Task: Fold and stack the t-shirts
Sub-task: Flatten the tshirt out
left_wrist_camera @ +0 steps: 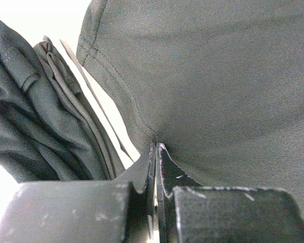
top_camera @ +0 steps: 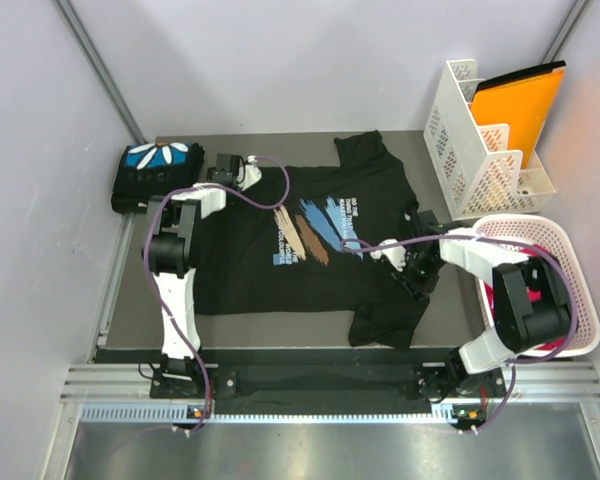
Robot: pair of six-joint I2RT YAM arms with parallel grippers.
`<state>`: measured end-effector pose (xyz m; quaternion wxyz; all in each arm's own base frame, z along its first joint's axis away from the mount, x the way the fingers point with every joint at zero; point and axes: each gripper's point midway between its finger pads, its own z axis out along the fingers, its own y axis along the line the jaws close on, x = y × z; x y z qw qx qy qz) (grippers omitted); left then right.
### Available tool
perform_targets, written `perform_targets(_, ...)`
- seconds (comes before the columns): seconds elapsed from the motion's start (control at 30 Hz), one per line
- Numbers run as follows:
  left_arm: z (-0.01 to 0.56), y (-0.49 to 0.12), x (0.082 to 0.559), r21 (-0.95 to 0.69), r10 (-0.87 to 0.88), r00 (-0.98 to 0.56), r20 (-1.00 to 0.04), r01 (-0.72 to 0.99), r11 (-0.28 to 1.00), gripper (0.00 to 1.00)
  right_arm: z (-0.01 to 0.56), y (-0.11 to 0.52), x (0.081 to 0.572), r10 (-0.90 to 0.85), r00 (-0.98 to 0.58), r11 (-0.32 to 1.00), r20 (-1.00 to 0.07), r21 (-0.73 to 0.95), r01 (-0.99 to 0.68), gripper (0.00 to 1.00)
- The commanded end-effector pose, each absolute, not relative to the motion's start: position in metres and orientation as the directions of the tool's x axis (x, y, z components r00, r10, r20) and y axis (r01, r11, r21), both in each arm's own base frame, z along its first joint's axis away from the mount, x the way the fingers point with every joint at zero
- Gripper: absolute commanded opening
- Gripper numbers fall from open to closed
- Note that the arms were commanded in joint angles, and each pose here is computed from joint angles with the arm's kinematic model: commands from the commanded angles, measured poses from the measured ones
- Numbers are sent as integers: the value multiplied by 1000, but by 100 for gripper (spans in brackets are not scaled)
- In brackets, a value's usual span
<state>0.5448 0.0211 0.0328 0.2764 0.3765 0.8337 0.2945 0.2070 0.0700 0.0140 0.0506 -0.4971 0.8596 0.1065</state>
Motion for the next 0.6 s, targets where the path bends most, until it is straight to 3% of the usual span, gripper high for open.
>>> perform_targets(0.0,48,26,547,706,781,-559,-278,432,561,0,7,52,166,-843,-533,509,-69,213,-834,0)
perform_targets(0.13,51,27,545,707,778,-560,-284,426,565,0,14,54,179,-837,-537,518,-106,164,-840,3)
perform_targets(0.17,55,27,545,708,774,-561,-293,417,570,0,20,56,188,-835,-534,518,-134,136,-845,13)
perform_targets(0.37,70,25,542,714,771,-554,-315,398,577,4,55,63,215,-843,-479,489,-245,25,-872,40)
perform_targets(0.57,95,21,536,722,774,-534,-340,379,579,5,80,70,227,-846,-444,465,-296,-2,-885,43)
